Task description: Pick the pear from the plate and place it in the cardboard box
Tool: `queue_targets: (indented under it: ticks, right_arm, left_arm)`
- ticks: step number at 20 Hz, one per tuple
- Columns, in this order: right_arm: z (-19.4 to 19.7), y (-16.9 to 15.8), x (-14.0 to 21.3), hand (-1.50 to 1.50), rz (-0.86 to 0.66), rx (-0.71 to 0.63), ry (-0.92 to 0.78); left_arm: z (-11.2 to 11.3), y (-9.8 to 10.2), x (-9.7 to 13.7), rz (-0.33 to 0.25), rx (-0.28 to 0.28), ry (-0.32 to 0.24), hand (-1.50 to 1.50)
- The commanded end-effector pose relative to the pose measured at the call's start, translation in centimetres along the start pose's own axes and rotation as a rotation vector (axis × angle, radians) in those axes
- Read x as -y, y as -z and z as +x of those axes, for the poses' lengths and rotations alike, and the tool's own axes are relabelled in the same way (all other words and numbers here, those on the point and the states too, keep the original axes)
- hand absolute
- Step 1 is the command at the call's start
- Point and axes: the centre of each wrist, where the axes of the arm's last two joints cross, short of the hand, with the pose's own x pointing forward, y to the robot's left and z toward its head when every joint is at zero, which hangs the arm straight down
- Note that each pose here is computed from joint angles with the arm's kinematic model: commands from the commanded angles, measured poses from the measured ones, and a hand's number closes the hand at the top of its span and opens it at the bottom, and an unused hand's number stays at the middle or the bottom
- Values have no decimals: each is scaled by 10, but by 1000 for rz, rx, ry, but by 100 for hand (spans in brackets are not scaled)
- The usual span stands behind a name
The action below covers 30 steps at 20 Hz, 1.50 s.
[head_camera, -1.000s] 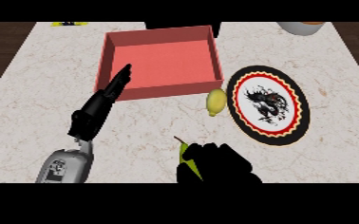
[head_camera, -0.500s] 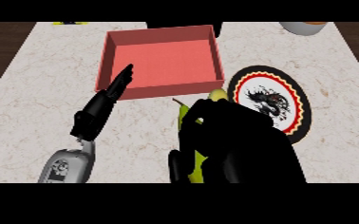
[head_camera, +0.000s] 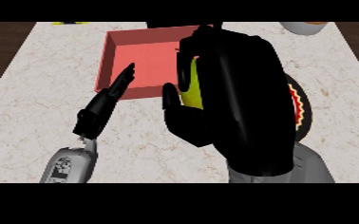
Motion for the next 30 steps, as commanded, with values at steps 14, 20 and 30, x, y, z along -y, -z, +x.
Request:
queue_targets:
  ticks: [14, 20, 30]
  right_arm:
    - [-52, 78, -102, 150, 92, -117, -175]
    - [-81, 81, -122, -150, 191, -297, 64]
    - [-122, 81, -121, -150, -50, -236, 409]
  left_arm:
    - [-9, -7, 1, -17, 0, -10, 0]
    - [-14, -1, 5, -5, -3, -9, 0]
    - [12, 9, 7, 5, 8, 0, 0]
